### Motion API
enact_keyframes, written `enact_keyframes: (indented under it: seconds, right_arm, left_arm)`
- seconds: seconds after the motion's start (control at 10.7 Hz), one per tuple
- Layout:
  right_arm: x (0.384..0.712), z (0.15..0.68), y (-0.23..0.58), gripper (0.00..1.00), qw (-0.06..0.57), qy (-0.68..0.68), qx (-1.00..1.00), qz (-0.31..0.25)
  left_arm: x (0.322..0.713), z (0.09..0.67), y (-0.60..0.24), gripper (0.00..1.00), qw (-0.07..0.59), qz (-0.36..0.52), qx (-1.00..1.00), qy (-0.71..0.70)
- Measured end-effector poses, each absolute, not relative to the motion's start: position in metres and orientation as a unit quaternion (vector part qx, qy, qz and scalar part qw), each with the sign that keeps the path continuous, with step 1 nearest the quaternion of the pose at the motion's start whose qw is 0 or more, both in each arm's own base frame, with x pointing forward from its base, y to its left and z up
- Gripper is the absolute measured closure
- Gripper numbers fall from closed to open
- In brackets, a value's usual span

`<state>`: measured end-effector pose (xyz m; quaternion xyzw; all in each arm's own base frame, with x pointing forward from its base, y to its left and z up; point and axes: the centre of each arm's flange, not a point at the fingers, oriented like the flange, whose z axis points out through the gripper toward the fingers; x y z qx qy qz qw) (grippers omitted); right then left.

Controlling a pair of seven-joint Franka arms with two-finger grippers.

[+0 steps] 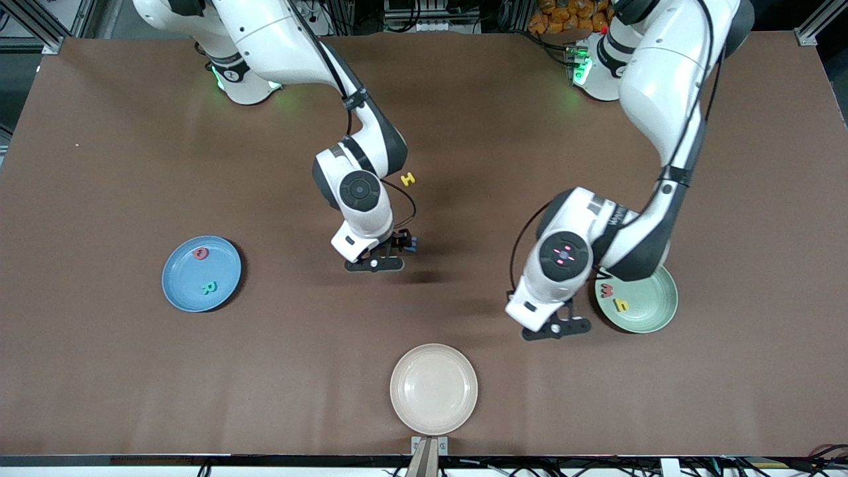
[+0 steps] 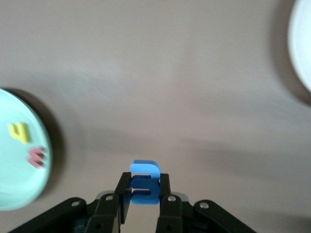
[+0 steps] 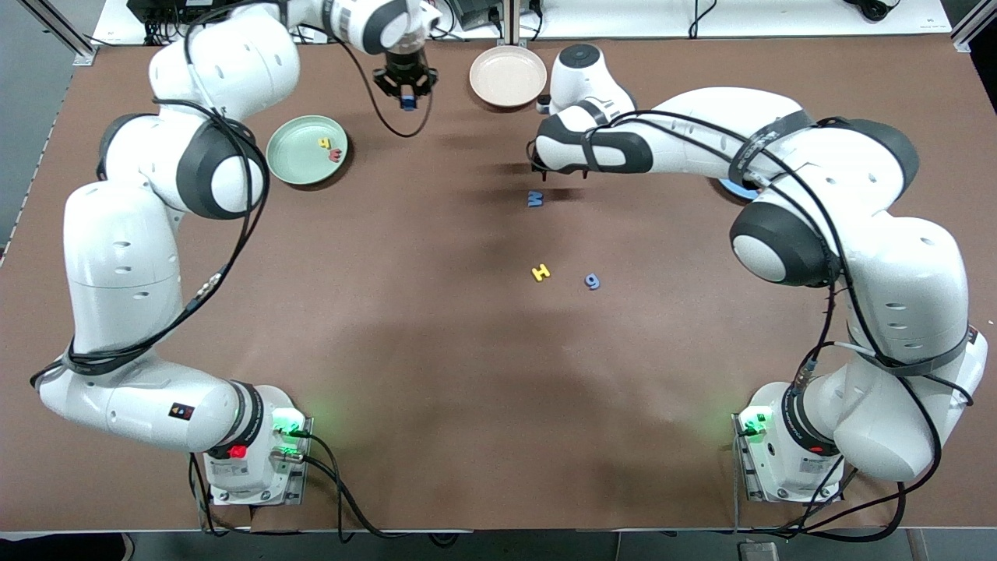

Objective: Sort uppercase to blue plate, lowercase to green plate
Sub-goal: 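Place the m on the green plate while the right gripper grasps the W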

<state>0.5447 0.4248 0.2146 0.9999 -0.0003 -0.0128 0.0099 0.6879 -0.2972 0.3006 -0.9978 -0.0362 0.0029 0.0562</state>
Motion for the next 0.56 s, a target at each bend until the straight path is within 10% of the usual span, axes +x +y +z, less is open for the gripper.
enact_keyframes:
  seconds: [0.56]
  right_arm:
    - [0.535, 0.185, 0.465, 0.00, 0.004, -0.066, 0.998, -0.019]
  left_arm:
    - [0.725, 0.272, -0.157, 0.73, 0.058, 0.042, -0.997, 0.023]
